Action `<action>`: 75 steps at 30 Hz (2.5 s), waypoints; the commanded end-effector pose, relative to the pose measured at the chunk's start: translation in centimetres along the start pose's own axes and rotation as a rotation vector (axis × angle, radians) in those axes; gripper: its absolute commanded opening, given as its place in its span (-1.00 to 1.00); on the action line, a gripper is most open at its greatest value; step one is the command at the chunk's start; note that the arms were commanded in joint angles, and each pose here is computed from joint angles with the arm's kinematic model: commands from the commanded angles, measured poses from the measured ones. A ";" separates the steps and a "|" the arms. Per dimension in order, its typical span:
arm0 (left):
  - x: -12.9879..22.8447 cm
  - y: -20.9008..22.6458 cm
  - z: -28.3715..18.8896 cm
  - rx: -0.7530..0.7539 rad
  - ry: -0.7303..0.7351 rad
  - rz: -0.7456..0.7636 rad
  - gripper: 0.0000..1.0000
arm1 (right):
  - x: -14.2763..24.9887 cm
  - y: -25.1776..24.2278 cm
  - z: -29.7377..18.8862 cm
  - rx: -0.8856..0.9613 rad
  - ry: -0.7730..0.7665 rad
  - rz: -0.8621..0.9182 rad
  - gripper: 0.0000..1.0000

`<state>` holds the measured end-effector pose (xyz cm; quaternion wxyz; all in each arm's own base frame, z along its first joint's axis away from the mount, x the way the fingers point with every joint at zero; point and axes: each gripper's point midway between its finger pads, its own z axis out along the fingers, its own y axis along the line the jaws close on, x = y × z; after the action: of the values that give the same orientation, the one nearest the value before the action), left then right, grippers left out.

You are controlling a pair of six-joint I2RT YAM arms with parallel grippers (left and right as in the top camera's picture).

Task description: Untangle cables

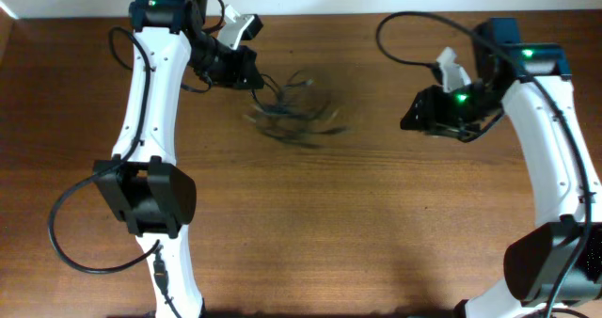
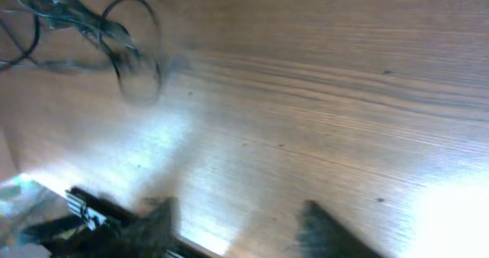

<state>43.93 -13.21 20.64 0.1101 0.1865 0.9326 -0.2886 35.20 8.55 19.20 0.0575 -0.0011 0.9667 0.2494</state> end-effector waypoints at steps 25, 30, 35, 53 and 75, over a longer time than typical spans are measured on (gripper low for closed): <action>-3.5 -13.8 0.8 0.474 -0.161 0.306 -1.00 | -6.8 8.6 -1.5 -0.356 -0.283 -0.215 0.07; -3.4 -16.6 0.5 0.586 -0.169 0.341 -1.00 | -6.3 8.9 0.2 -0.264 -0.259 -0.231 0.10; -3.7 -17.4 -2.0 0.740 -0.218 0.316 -1.00 | -5.9 8.8 0.8 -0.221 -0.247 -0.255 0.08; -4.0 -6.7 1.6 0.138 -0.118 0.092 -1.00 | -7.1 2.4 -3.0 0.058 -0.379 -0.023 -0.92; 1.7 12.1 -5.9 -0.698 -0.016 -0.332 -1.00 | -1.6 -4.0 -6.2 0.170 -0.265 0.238 -0.92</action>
<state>46.69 -7.62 18.40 0.1267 0.0491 0.9900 -0.0368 36.53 3.00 22.27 0.1358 0.1613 0.9574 0.1971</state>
